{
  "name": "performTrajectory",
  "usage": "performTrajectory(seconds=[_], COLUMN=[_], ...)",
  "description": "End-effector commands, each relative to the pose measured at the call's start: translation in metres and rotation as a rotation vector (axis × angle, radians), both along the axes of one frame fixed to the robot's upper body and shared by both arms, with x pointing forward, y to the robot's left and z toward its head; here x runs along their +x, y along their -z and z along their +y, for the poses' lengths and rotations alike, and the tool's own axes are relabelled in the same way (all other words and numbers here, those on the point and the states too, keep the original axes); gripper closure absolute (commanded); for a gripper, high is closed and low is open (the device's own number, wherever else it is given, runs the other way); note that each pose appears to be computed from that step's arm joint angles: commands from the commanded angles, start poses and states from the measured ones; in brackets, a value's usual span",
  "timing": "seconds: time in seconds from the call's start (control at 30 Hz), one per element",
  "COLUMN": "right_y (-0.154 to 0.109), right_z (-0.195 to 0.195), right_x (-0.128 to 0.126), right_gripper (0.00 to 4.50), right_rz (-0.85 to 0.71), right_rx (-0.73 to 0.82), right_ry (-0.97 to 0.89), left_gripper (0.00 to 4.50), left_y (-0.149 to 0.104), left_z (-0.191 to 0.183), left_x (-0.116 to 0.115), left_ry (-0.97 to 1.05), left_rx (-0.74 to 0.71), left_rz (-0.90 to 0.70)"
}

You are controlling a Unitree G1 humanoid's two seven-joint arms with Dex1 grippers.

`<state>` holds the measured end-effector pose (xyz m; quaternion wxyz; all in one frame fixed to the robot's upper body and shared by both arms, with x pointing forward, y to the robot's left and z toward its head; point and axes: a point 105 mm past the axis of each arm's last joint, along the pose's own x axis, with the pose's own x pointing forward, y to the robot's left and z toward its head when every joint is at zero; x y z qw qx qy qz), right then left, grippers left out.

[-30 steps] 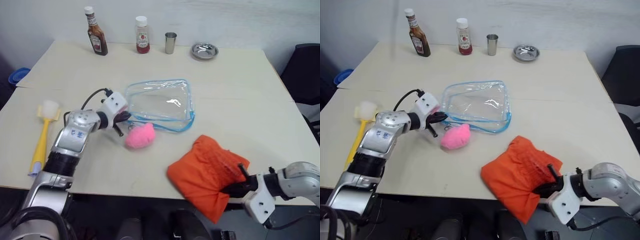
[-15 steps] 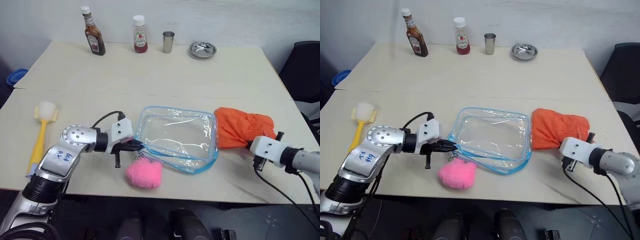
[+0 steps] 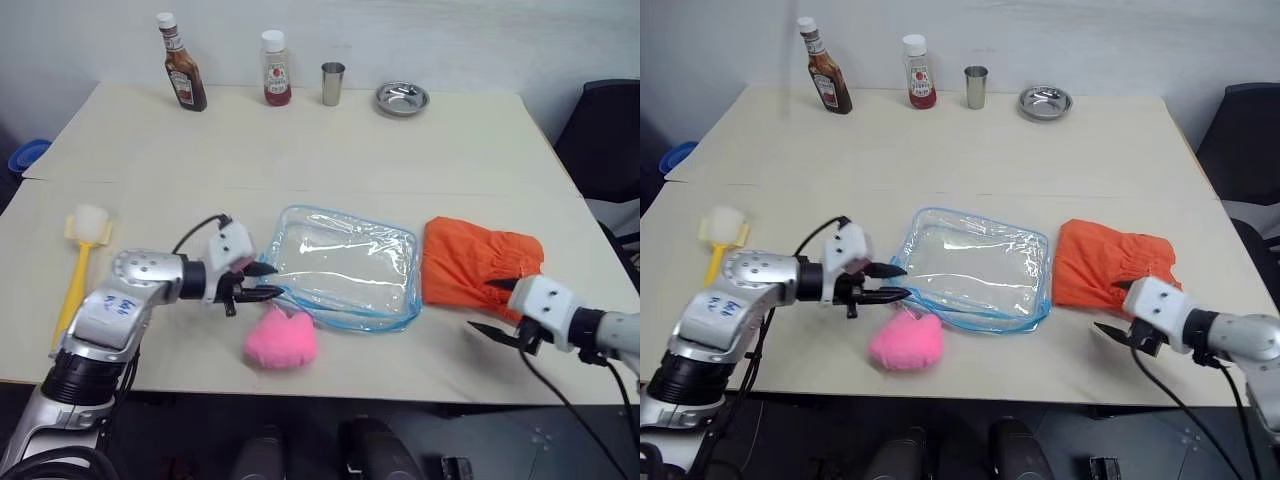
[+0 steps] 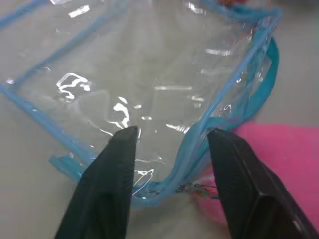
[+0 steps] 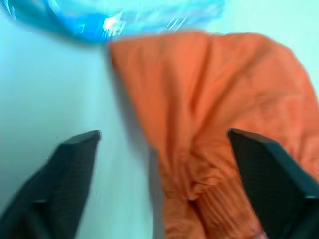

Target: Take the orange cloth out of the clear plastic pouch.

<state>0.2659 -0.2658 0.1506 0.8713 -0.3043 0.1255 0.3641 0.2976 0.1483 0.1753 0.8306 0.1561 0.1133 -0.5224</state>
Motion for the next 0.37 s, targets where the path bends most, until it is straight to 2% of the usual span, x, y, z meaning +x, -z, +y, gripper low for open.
performTrajectory(seconds=[0.03, 0.17, 0.27, 0.37], right_y=[-0.032, -0.040, -0.043, -0.040], right_z=[-0.021, -0.054, -0.081, -0.093], right_x=[-0.012, -0.026, -0.040, -0.043], right_gripper=[0.00, 0.00, 0.00, 0.00], right_rz=[0.049, 0.126, 0.190, 0.207], right_rx=[0.104, 0.136, 0.175, 0.185], right_ry=[0.049, 0.138, 0.208, 0.249], left_gripper=[1.44, 1.44, 1.44, 1.44], left_y=[-0.036, -0.043, -0.037, -0.032], left_z=[0.024, 0.066, 0.117, 0.145], left_x=[-0.020, -0.035, -0.043, -0.042], left_ry=[-0.005, -0.078, -0.177, -0.237], left_rx=[-0.082, -0.015, 0.101, 0.168], left_rz=[-0.047, -0.035, -0.014, -0.028])
